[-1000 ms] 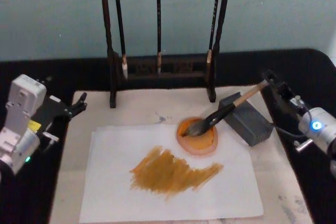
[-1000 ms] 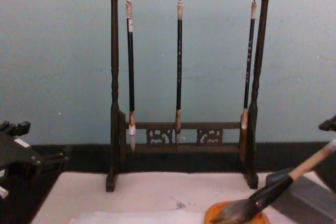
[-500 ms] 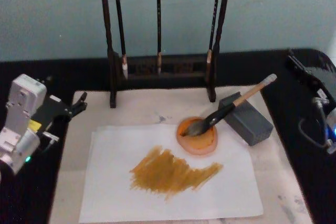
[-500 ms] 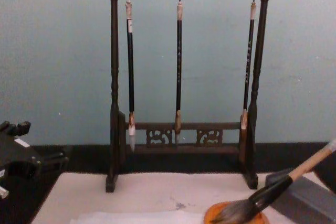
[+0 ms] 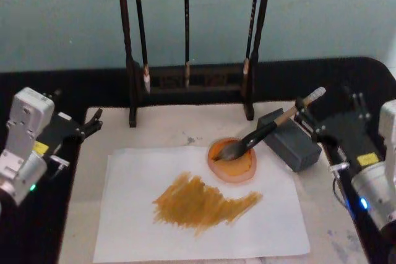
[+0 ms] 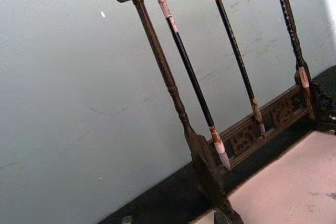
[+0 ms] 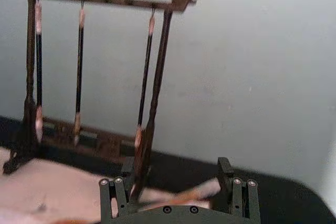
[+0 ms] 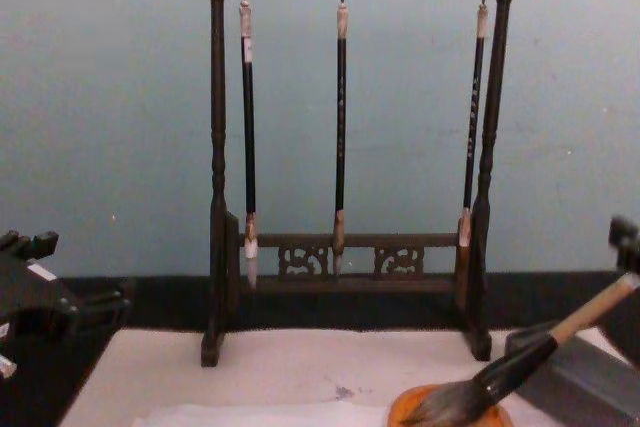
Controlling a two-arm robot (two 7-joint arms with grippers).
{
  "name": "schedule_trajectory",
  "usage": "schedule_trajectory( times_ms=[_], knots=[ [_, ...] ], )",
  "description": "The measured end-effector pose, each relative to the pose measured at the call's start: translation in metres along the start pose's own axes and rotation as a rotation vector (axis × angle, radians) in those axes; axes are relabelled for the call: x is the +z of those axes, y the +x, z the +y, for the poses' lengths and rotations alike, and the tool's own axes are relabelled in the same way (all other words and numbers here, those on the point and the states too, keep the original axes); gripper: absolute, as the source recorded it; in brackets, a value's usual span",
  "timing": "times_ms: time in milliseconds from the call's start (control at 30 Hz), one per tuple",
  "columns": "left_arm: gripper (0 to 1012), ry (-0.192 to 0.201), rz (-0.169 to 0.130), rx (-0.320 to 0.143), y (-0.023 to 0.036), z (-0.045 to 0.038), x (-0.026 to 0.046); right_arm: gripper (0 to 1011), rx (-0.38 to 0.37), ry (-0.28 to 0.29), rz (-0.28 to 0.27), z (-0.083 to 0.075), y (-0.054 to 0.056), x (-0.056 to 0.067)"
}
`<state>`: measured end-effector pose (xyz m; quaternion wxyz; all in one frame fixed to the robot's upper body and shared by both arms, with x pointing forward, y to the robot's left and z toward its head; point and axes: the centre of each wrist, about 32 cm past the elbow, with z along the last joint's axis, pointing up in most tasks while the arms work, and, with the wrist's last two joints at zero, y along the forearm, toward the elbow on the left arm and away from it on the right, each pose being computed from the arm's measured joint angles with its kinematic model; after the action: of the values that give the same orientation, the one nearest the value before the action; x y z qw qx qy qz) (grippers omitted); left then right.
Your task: Pick up the brush from the inkstone, write on the paper, then place the brush back to its original position.
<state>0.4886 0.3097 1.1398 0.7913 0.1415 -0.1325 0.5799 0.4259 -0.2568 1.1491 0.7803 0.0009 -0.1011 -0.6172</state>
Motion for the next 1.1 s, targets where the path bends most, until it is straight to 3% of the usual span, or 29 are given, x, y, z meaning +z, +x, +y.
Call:
schedule_trajectory(
  times_ms=[200,400,1100],
  knots=[
    [1010,0.0,0.0,0.0,0.0,0.0,0.0,1000,-0.002,-0.049,0.032,-0.008,-0.007,-0.016],
    [1010,0.0,0.0,0.0,0.0,0.0,0.0,1000,-0.026,-0.08,0.077,-0.009,-0.005,-0.025],
    [1010,0.0,0.0,0.0,0.0,0.0,0.0,1000,-0.039,-0.092,0.078,-0.008,-0.001,-0.028]
  ],
)
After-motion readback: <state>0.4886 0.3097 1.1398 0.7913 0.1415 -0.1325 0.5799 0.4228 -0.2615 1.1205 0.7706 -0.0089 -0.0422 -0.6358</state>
